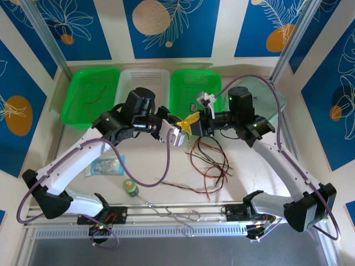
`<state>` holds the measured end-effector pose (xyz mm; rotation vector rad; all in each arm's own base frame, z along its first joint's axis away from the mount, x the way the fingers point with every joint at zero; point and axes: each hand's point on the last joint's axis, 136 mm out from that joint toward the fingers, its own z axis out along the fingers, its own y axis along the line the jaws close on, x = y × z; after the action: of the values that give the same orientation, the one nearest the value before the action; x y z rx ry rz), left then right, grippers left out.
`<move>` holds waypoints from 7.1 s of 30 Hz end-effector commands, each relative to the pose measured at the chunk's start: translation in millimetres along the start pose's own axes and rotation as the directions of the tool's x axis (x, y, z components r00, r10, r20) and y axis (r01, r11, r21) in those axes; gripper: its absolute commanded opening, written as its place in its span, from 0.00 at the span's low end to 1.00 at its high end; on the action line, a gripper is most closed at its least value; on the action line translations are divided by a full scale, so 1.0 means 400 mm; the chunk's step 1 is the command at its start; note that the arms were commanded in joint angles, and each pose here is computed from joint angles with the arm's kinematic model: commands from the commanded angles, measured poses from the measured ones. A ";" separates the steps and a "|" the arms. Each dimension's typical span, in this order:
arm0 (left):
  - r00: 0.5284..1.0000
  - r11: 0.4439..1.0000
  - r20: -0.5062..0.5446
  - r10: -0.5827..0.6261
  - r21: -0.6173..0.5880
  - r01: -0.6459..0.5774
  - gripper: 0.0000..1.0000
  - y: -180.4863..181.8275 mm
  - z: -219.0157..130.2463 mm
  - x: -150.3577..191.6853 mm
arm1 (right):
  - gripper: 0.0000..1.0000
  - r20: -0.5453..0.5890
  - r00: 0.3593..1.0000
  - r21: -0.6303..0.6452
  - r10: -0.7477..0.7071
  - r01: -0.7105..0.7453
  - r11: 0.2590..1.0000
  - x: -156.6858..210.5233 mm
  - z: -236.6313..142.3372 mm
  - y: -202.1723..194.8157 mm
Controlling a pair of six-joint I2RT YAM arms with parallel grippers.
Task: Untangle the cables
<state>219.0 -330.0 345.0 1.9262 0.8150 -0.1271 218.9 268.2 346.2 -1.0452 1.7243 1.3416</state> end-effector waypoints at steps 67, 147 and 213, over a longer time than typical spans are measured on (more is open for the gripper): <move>0.782 0.600 -0.168 -0.600 -0.741 0.302 0.00 0.260 -0.461 0.171 | 0.00 0.131 0.763 0.985 -0.633 -0.028 0.170 -0.357 -0.628 -0.003; 0.196 -0.302 0.466 -0.863 -0.786 0.540 0.00 0.051 -0.765 0.577 | 0.00 0.144 0.742 0.981 -0.655 -0.193 -0.003 -0.295 -0.848 0.087; 0.202 -0.298 0.486 -0.850 -0.760 0.577 0.00 0.076 -0.747 0.573 | 0.07 0.043 0.795 0.948 0.605 -0.224 0.227 0.266 -0.024 -0.996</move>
<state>341.3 27.8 403.7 -0.0101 1.8253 -0.1051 536.3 183.8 80.5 -0.0676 2.6266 0.1061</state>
